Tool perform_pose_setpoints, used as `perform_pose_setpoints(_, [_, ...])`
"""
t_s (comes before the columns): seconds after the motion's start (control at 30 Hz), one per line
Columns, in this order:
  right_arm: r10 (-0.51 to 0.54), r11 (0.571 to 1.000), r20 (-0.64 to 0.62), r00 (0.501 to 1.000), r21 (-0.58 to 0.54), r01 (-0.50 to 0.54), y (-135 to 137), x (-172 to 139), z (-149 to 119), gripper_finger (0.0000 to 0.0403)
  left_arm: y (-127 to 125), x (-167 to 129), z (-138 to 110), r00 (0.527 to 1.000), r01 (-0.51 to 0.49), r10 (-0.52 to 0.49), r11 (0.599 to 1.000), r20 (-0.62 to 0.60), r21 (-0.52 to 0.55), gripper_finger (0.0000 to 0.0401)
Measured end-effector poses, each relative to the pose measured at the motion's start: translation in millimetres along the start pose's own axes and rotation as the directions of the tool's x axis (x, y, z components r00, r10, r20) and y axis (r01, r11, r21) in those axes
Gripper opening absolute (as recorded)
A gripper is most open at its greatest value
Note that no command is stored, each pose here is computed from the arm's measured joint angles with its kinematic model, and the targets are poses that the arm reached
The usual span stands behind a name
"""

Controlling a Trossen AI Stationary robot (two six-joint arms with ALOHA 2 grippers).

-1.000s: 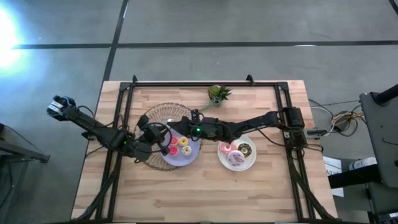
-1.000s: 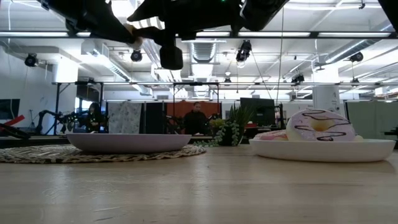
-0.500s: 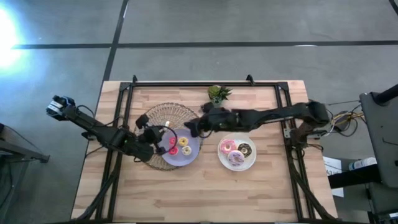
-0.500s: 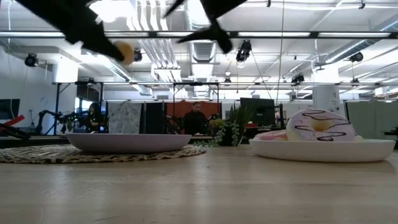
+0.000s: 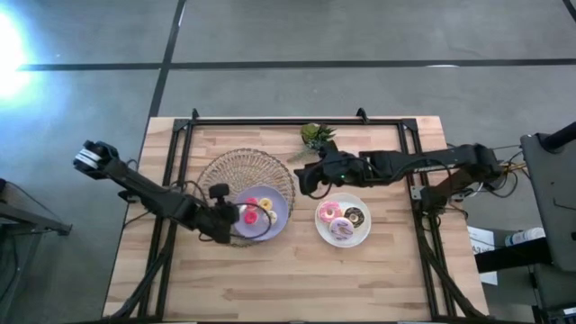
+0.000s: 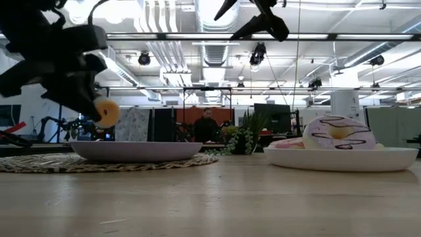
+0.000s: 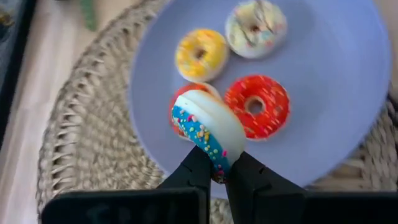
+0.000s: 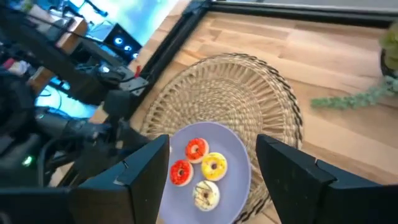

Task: Pick & Place donuts
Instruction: Put the small blue donut on the purple plate

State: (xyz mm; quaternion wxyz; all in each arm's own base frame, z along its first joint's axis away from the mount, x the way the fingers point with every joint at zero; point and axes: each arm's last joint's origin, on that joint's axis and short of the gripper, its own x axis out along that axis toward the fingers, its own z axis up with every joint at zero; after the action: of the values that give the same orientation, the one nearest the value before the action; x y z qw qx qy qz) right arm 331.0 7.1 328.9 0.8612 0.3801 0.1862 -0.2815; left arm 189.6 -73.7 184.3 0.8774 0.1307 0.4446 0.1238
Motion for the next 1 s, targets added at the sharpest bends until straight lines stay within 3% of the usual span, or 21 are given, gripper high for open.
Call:
perform_pose_setpoints(0.43, [-0.028, 0.999, -0.051, 0.998, 0.043, 0.03, -11, 12, -14, 0.023, -31, 22, 33, 0.991, 0.127, -0.132, 0.966, 0.007, 0.224, 0.0009])
perform_pose_setpoints(0.57, [-0.017, 0.999, -0.063, 0.998, 0.039, 0.019, -9, 11, -16, 0.023, -36, 25, 38, 0.985, 0.168, -0.17, 0.959, -0.011, 0.23, 0.0009])
perform_pose_setpoints(0.8, [-0.009, 1.0, -0.07, 0.998, 0.021, 0.01, -7, 9, -20, 0.023, -37, 32, 40, 0.994, 0.103, -0.106, 0.967, 0.0, 0.232, 0.0014])
perform_pose_setpoints(1.0, [-0.007, 1.0, -0.071, 0.997, 0.013, 0.008, -7, 9, -20, 0.0228, -42, 42, 36, 0.995, 0.1, -0.093, 0.95, -0.038, 0.295, 0.0016])
